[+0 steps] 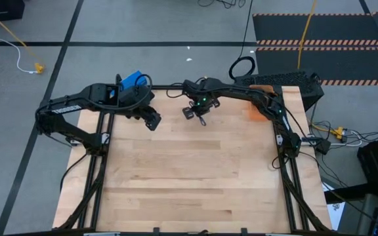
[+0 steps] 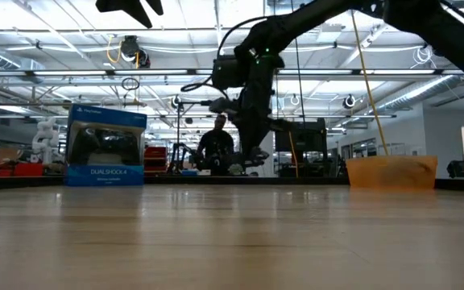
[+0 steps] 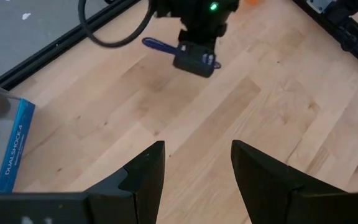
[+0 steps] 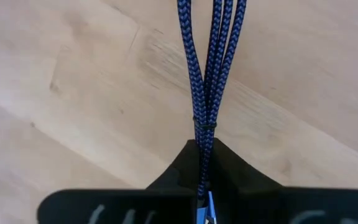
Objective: Pick and place USB-C Cables
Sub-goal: Put the blue charger cable into the orange bin
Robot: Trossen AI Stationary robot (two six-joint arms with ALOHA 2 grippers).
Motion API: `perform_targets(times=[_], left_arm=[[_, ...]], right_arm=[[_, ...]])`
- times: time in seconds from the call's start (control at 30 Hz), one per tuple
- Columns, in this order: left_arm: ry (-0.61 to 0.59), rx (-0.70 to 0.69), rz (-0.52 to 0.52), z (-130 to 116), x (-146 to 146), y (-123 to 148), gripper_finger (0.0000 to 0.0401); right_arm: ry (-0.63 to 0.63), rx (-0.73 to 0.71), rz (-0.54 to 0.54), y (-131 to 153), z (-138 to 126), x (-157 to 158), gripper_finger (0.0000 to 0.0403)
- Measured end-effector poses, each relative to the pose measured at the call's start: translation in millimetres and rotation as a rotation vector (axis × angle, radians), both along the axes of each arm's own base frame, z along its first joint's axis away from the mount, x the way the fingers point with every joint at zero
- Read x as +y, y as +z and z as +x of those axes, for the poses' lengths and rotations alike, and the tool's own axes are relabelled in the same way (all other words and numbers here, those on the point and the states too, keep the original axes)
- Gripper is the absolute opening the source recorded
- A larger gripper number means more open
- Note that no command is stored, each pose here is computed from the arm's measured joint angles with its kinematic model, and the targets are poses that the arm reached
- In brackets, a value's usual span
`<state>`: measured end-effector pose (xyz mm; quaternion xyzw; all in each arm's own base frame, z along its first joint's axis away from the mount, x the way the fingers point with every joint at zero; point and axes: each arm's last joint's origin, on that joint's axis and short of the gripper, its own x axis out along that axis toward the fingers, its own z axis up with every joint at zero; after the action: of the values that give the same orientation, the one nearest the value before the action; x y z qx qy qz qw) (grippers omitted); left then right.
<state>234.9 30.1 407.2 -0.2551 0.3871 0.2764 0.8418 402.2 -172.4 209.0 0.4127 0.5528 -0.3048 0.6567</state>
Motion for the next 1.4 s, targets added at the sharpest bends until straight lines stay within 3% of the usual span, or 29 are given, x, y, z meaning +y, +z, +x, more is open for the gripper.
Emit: perform_targets(times=[0.37, 0.77, 1.4], left_arm=[[0.020, -0.010, -0.007, 0, 0, 0, 0.0186], [0.027, -0.065, -0.010, 4, -1, 3, 0.0186], [0.005, -0.092, -0.028, 7, -12, 4, 0.0186]], right_arm=[[0.061, -0.024, -0.058, 52, -25, 9, 0.0002], [0.118, -0.053, -0.086, 119, -72, 30, 0.0002], [0.038, -0.130, -0.095, 204, -169, 76, 0.0002]])
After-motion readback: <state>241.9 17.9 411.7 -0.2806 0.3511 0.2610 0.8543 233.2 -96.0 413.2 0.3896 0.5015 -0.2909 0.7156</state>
